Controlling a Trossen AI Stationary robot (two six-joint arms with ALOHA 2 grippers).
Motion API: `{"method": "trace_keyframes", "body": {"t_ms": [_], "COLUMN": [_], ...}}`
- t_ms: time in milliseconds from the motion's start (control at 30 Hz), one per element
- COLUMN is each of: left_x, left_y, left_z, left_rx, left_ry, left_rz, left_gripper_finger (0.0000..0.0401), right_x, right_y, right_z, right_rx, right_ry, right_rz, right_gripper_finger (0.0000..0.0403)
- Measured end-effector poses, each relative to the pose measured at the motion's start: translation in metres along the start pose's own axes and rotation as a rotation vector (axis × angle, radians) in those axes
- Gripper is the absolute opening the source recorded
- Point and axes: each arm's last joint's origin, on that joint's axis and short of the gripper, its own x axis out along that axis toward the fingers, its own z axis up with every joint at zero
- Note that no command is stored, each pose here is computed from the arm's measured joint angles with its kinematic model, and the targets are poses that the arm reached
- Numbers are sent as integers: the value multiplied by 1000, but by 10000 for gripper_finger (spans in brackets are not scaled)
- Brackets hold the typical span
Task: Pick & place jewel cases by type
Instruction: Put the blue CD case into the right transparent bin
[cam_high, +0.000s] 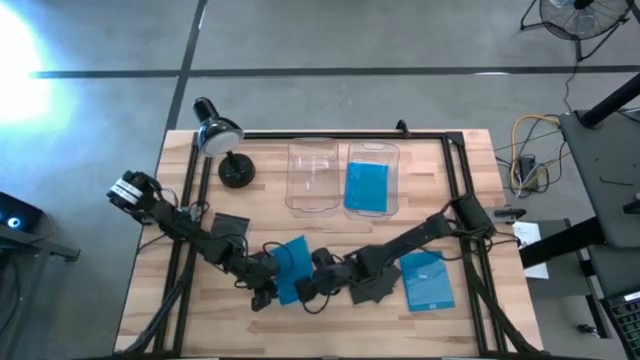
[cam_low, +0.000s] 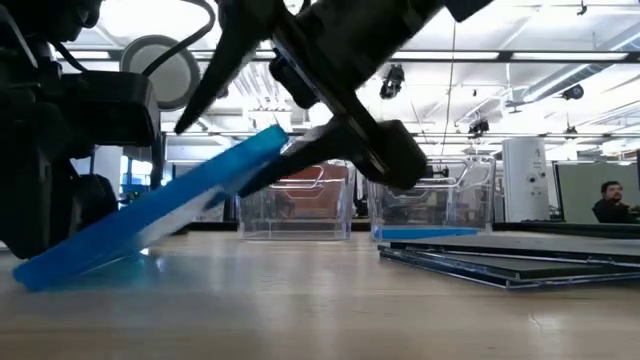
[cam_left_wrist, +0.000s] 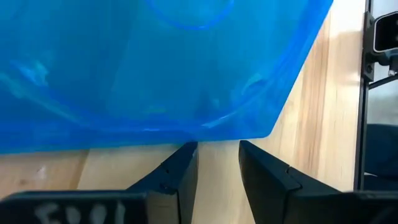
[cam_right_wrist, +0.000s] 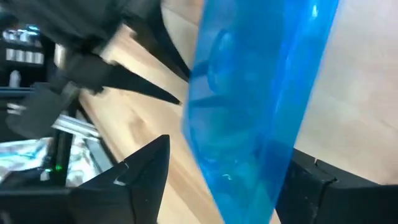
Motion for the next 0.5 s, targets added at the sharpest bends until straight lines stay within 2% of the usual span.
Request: {"method": "trace_keyframes", "body": {"t_ms": [133, 333, 500], "left_x": [0, 0, 0], "left_y": [0, 0, 0], "left_z": [1, 2, 2], "left_rx": [1, 6, 7], "left_ry": [-28, -35, -54], "left_rz": [10, 15, 26], "left_gripper_finger": [105, 105, 105], "right_x": [2, 2, 2], "right_y": [3, 3, 2], "right_z": [1, -1, -1], "right_rx": [27, -10, -12], "right_ry": [3, 12, 41], "right_rz": [31, 33, 19], "right_gripper_finger": [224, 216, 166]}}
